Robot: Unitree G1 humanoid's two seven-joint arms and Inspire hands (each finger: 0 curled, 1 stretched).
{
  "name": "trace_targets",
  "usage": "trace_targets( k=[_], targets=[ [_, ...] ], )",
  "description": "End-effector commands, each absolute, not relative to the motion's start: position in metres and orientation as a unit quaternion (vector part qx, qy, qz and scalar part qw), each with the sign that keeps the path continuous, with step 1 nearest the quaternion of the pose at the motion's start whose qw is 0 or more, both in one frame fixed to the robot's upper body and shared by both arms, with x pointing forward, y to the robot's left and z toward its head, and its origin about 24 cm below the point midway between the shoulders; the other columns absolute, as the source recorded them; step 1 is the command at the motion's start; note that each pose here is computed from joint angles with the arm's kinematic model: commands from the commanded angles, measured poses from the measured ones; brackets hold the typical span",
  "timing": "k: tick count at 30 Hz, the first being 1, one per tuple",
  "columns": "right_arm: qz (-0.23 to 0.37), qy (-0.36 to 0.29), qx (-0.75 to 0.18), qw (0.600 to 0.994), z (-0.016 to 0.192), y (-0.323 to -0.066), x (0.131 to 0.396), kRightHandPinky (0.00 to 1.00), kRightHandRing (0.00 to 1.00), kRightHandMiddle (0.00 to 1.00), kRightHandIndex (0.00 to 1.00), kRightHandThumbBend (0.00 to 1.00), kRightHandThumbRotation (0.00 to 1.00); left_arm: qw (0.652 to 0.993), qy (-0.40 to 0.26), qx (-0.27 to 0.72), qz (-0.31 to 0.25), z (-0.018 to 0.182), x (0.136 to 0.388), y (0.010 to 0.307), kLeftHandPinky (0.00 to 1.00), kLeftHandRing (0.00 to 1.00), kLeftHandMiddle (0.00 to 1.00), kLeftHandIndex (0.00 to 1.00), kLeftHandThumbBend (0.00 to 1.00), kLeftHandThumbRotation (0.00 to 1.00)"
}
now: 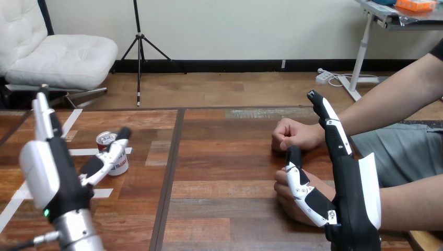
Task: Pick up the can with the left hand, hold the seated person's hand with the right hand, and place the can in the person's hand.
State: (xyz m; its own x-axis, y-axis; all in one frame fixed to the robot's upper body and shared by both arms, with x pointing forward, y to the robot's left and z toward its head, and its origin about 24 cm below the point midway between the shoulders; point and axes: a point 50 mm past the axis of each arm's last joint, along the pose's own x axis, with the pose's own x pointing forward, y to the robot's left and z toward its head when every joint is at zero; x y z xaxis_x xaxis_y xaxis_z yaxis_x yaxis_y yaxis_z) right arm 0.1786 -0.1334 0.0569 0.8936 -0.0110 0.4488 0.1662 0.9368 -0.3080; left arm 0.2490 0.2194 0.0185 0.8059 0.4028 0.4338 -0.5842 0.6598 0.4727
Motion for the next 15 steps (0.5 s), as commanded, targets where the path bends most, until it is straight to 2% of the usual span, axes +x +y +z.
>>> trace_targets(
  k=[1, 15],
  targets=[
    [-0.049, -0.258, -0.156, 0.952, 0.069, -0.130, 0.187, 0.95, 0.95, 0.94, 0.92, 0.10, 0.11, 0.896, -0.162, 0.328, 0.251, 0.032, 0.272, 0.215, 0.85, 0.96, 1.00, 1.00, 0.90, 0.42],
    [-0.048, -0.255, -0.163, 0.952, 0.069, -0.132, 0.186, 0.92, 0.93, 0.94, 0.92, 0.11, 0.19, 0.902, -0.113, 0.353, 0.221, 0.028, 0.287, 0.215, 0.86, 0.97, 1.00, 1.00, 0.96, 0.46]
  ],
)
